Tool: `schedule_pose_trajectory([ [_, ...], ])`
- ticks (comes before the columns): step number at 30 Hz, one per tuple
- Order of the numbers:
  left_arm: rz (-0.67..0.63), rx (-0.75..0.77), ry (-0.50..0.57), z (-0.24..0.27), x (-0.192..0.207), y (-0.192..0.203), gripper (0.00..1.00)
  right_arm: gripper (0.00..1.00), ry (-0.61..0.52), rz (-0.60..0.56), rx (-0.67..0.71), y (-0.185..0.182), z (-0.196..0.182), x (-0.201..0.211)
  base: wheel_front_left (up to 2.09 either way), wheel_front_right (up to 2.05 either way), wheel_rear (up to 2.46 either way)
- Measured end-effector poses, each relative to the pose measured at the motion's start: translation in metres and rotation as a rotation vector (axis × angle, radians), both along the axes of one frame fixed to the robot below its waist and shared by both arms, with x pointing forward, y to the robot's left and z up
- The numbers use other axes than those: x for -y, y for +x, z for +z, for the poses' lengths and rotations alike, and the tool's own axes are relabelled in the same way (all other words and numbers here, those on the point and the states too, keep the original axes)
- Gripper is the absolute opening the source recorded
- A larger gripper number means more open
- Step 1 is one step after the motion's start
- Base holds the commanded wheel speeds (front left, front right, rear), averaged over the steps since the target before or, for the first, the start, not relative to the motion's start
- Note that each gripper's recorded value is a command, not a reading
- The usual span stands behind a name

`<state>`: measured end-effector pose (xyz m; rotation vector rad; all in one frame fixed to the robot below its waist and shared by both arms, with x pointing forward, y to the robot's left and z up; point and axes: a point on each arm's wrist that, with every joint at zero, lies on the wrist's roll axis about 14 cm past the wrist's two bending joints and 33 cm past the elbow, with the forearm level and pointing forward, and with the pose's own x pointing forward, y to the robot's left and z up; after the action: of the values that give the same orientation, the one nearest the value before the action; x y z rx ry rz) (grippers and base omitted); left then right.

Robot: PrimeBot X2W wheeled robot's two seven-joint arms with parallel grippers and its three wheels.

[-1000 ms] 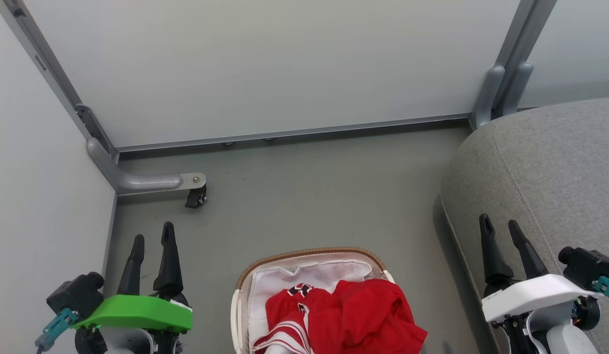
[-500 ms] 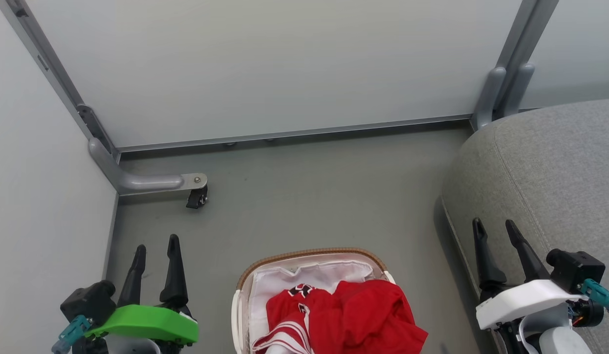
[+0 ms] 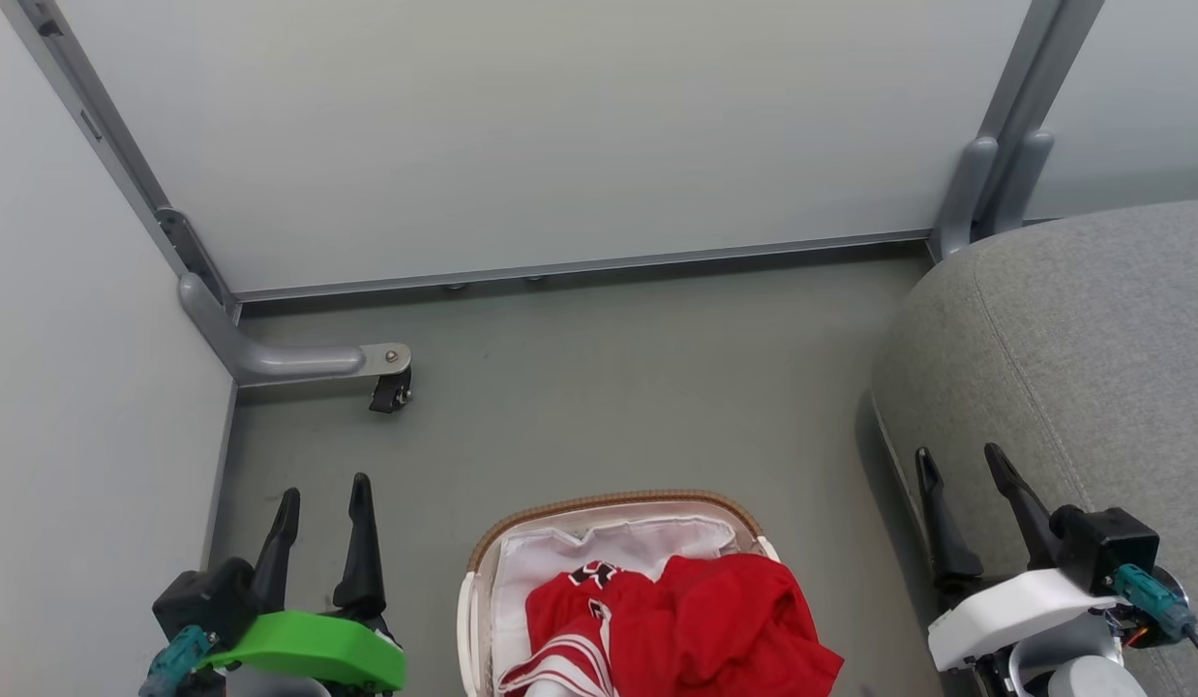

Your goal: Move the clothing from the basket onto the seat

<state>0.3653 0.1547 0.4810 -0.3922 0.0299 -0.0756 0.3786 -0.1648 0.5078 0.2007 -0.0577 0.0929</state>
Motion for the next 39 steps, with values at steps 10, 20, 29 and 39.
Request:
schedule_pose_trajectory([
  [10,-0.014,0.0,0.061,-0.004,0.003,-0.002,1.0,1.0,-0.079,0.019,0.012,0.0,-0.001,-0.005,0.0,0.0,0.0],
  [20,-0.025,-0.001,0.118,-0.009,0.004,-0.005,1.0,1.0,-0.144,0.034,0.024,-0.001,-0.002,-0.008,0.0,0.0,0.0],
  [29,-0.038,0.005,0.166,-0.011,0.005,-0.006,1.0,1.0,-0.194,0.045,0.034,-0.001,-0.002,-0.011,0.0,0.0,0.0],
  [39,-0.039,0.002,0.166,-0.012,0.006,-0.006,1.0,1.0,-0.194,0.045,0.031,-0.001,-0.003,-0.011,0.0,0.0,0.0],
])
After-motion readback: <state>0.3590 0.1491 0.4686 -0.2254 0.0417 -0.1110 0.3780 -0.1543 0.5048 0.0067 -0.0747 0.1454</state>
